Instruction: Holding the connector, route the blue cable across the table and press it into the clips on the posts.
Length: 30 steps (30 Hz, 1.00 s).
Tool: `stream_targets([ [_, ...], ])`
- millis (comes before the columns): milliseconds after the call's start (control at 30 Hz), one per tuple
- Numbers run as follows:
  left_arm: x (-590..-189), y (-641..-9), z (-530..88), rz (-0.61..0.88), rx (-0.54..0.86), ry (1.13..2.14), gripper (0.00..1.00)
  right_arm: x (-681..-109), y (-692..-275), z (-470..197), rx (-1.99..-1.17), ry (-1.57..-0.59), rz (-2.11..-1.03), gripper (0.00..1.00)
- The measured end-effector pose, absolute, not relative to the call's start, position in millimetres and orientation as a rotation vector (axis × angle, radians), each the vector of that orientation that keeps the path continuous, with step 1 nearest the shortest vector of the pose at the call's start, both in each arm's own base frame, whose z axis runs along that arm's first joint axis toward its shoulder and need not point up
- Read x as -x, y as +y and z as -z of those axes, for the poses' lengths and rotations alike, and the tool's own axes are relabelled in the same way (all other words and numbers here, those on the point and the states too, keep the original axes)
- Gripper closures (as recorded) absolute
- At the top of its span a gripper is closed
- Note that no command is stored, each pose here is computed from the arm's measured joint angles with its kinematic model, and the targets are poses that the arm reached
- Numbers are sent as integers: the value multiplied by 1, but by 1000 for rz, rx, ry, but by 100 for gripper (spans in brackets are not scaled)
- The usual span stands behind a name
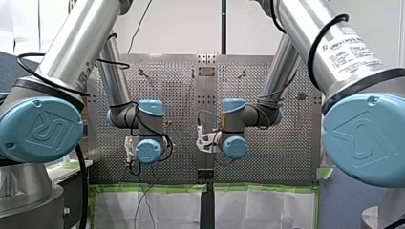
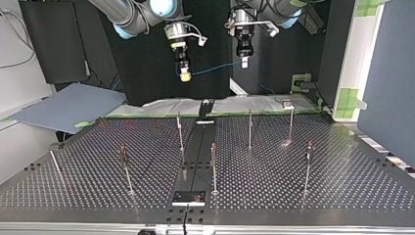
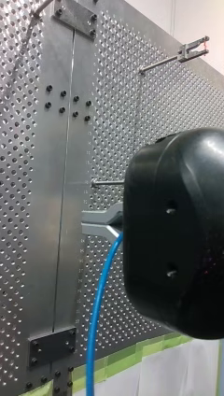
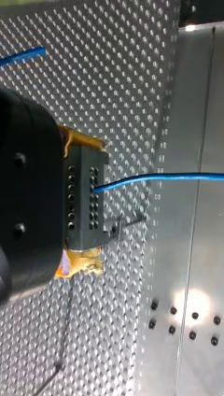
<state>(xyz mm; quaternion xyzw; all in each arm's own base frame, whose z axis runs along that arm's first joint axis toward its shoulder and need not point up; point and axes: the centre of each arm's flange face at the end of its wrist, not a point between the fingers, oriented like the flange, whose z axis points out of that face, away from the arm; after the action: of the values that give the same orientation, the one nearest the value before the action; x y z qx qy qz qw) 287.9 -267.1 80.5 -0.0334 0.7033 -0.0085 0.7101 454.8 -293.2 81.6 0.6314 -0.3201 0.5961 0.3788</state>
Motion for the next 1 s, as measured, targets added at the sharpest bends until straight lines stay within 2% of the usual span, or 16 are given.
stream_targets([
  [267, -288, -267, -81, 19, 74, 1560, 100, -448, -287, -54, -1698, -838, -1450, 100],
  [733, -287, -261, -82, -4, 73, 1568, 100, -447, -287, -51, -1705, -841, -1437, 100],
  [1000, -285, -251, -84, -48, 63, 1604, 100, -445, -306, -34, -1713, -875, -1329, 100],
])
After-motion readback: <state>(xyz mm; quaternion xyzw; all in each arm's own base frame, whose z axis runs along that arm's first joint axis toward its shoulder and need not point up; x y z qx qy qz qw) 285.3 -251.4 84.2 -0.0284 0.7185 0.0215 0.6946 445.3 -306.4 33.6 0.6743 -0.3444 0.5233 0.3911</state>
